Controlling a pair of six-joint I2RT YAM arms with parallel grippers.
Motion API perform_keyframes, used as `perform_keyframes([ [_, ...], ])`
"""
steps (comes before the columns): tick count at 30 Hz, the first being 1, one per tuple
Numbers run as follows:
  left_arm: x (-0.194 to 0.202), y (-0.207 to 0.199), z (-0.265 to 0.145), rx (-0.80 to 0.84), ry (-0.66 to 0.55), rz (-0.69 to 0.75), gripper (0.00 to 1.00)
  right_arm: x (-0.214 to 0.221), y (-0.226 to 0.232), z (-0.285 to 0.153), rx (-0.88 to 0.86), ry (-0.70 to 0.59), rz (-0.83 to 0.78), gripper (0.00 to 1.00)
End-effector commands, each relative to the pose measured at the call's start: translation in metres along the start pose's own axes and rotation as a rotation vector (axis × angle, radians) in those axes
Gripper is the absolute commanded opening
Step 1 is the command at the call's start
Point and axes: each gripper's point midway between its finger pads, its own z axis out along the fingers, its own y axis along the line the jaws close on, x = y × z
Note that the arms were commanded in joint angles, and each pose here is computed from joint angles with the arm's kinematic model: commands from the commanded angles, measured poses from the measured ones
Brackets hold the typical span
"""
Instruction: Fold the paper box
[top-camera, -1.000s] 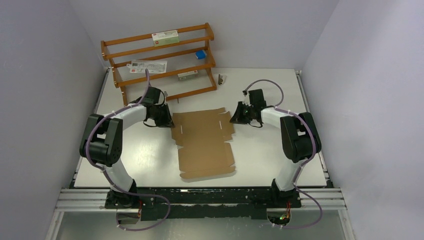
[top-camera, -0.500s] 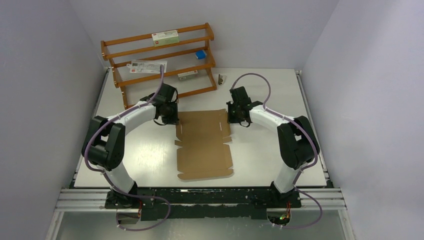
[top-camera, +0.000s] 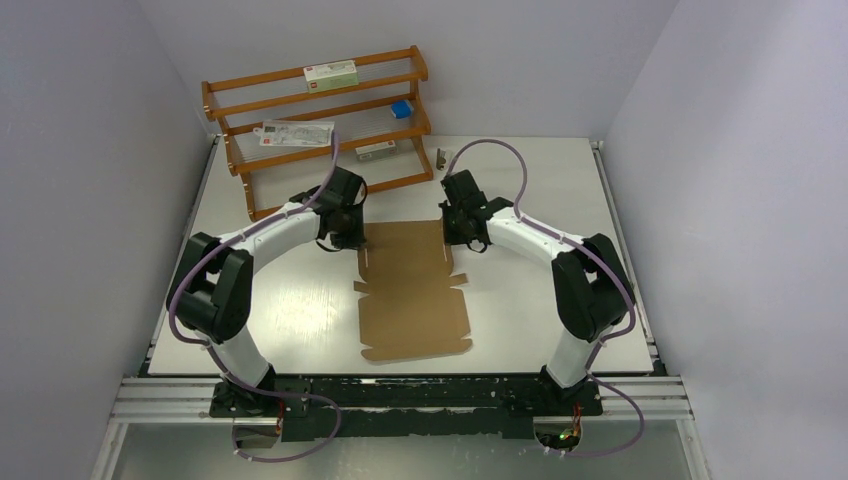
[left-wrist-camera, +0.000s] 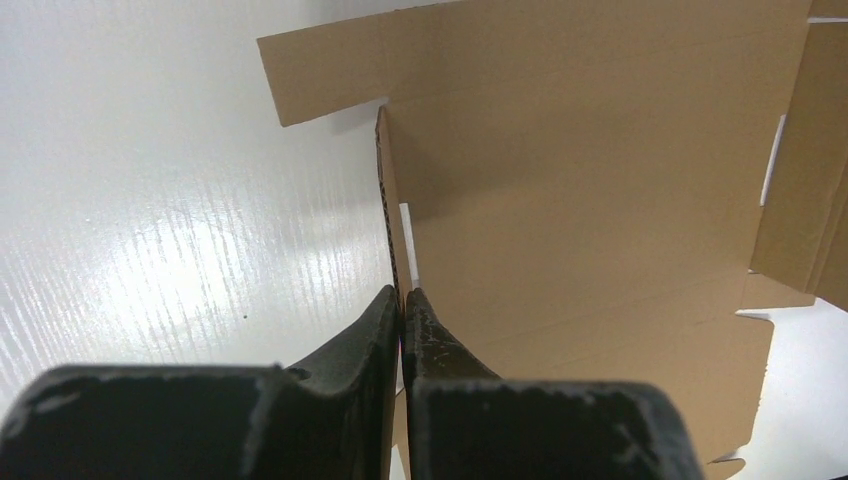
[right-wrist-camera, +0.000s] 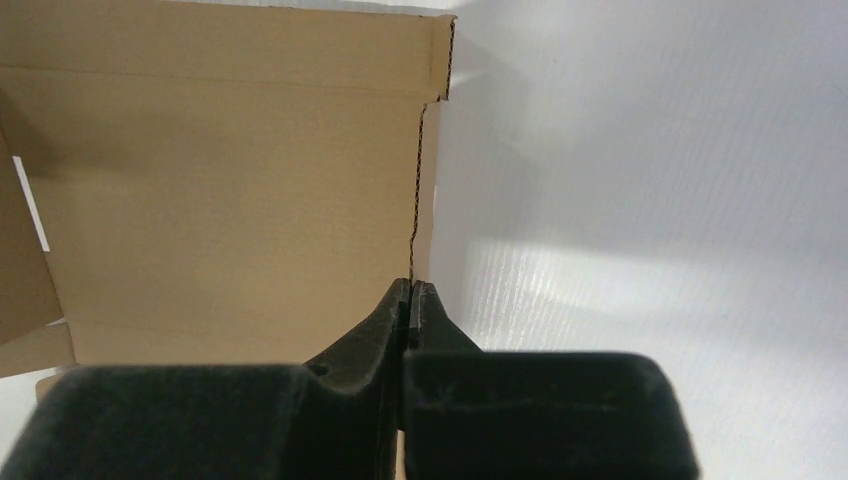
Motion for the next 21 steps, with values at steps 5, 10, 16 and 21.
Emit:
perform_keyframes([
  [5,-0.021,-0.007,-0.019,-0.002,-0.102,0.043,0.11,-0.008,-0.014,-0.012,0.005,-0.056,0.030,0.04],
  [10,-0.030,-0.008,-0.027,0.024,-0.159,0.118,0.11,-0.018,-0.016,-0.019,-0.073,-0.085,0.003,0.25],
  [16,-0.046,-0.010,-0.038,0.052,-0.247,0.199,0.12,-0.056,-0.020,-0.039,-0.213,-0.159,-0.032,0.56],
  [21,-0.054,-0.016,-0.042,0.086,-0.285,0.249,0.12,-0.092,-0.001,-0.050,-0.412,-0.200,-0.140,0.76],
])
